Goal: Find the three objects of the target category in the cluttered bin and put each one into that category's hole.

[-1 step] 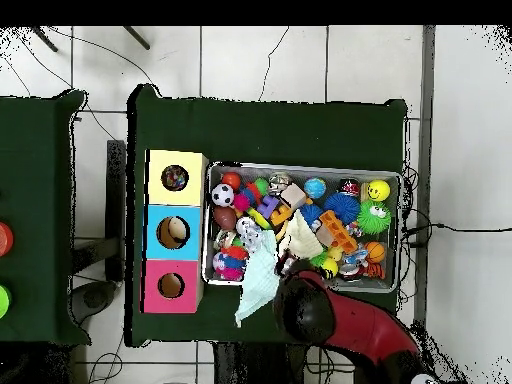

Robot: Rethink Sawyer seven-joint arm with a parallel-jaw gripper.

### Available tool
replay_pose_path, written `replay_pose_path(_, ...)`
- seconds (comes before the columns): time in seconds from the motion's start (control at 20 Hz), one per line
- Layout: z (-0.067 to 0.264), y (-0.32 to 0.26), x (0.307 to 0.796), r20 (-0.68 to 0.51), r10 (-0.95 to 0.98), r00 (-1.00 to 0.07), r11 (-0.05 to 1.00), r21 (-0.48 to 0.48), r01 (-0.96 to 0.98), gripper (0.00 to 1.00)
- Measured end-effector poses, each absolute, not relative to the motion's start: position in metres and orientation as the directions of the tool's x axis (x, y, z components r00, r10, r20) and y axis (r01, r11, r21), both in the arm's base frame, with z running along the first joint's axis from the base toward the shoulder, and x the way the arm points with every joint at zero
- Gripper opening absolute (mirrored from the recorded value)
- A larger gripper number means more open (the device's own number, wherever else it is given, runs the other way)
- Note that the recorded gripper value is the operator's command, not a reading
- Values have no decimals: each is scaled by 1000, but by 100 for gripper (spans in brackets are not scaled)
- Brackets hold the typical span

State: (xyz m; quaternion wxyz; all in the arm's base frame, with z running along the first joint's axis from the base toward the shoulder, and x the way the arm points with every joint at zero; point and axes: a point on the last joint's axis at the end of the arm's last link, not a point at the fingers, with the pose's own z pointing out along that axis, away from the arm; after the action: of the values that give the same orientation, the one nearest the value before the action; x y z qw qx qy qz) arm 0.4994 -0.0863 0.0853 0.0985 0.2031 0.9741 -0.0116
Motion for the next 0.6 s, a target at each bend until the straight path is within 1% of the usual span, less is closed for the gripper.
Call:
replay_pose_path(0.3,82,-116,502,-198,442,-875,896,63,439,100)
replay_pose_path(0.5,75,-147,499,-177,486,-856,874,99,476,100)
replay_pose_path(0.6,73,-154,499,-168,493,-854,870,107,481,100)
